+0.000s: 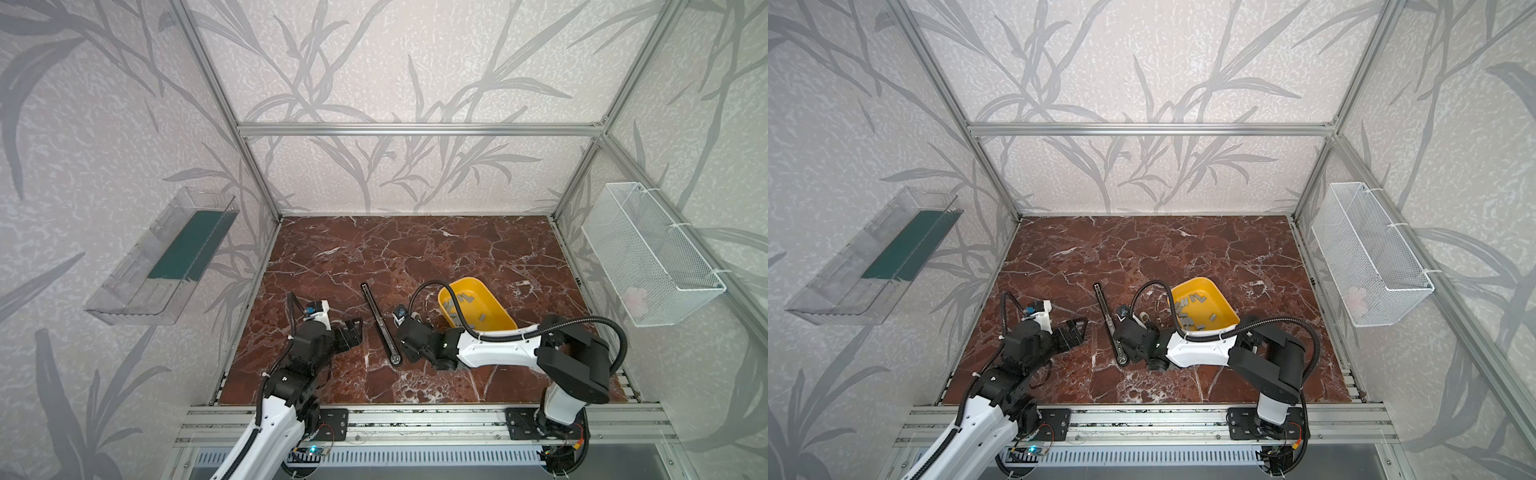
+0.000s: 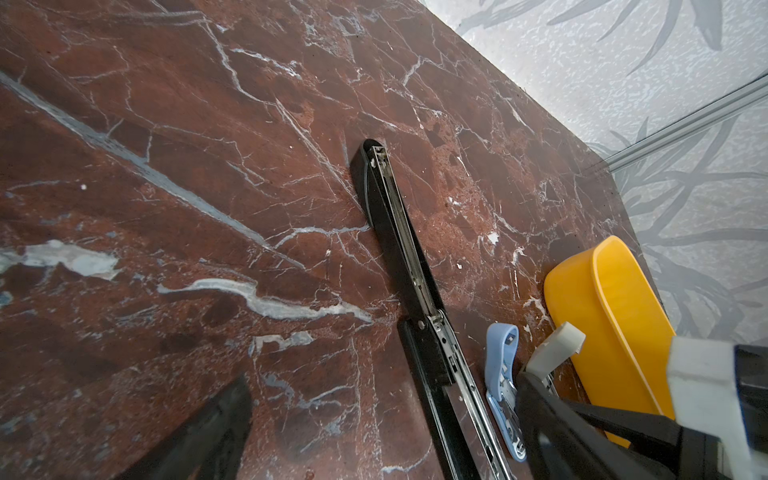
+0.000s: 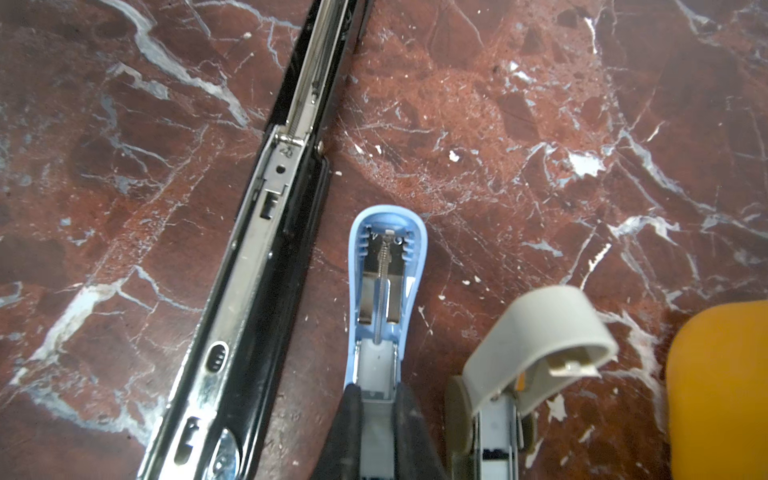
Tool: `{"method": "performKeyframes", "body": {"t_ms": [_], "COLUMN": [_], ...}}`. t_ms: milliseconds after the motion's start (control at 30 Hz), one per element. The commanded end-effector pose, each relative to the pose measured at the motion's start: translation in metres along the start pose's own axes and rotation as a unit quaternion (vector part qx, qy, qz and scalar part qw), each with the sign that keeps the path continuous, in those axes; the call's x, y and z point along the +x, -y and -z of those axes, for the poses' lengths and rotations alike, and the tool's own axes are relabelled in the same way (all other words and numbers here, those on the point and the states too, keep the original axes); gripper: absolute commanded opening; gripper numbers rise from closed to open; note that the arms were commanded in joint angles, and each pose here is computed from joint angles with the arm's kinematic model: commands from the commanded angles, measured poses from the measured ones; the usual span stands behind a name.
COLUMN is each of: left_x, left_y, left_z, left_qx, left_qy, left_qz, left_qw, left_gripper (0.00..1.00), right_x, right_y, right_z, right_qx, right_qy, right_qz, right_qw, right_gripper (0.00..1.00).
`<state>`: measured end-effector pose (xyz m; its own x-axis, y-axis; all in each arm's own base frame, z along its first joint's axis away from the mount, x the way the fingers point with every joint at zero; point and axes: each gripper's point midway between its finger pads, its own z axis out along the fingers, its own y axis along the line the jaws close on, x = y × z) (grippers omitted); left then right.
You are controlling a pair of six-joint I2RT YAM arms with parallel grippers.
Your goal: Load the staples into the stapler
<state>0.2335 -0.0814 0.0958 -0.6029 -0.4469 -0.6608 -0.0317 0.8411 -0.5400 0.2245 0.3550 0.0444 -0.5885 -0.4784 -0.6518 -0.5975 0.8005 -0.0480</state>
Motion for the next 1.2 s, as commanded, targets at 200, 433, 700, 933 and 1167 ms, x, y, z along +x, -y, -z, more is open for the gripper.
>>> {"method": "performKeyframes", "body": {"t_ms": [200, 433, 700, 933, 1167], "left_x": [-0.005, -0.006, -0.006, -0.005, -0.006], "left_y": [0.002, 0.002, 0.002, 0.001, 0.002], "left_z": [0.001, 0.001, 0.002, 0.002, 0.002], "left_qx": [0.002, 0.002, 0.001, 0.001, 0.001], "left_qy": [0.011, 0.012, 0.012, 0.012, 0.013], "left_qz": [0.001, 0.001, 0.001, 0.002, 0.002], "left_qw": [1.000, 1.000, 1.000, 1.000, 1.000], "left_gripper": [0.99, 0.99, 0.99, 0.99, 0.99], "right_x": [-0.004, 0.004, 0.006, -0.002, -0.017], "right_y": [-0.001, 0.002, 0.006, 0.006, 0.004], "right_z": [-0.004, -0.002, 0.005, 0.009, 0.021], "right_qx": [0.004, 0.007, 0.010, 0.008, -0.006], "right_qy": [-0.005, -0.021, -0.019, -0.002, 0.021], "right_qz": [-0.009, -0.020, -0.031, -0.024, -0.035], "right_qw": [1.000, 1.000, 0.999, 1.000, 0.999], "right_gripper": [0.08, 0.07, 0.06, 0.06, 0.06]}}
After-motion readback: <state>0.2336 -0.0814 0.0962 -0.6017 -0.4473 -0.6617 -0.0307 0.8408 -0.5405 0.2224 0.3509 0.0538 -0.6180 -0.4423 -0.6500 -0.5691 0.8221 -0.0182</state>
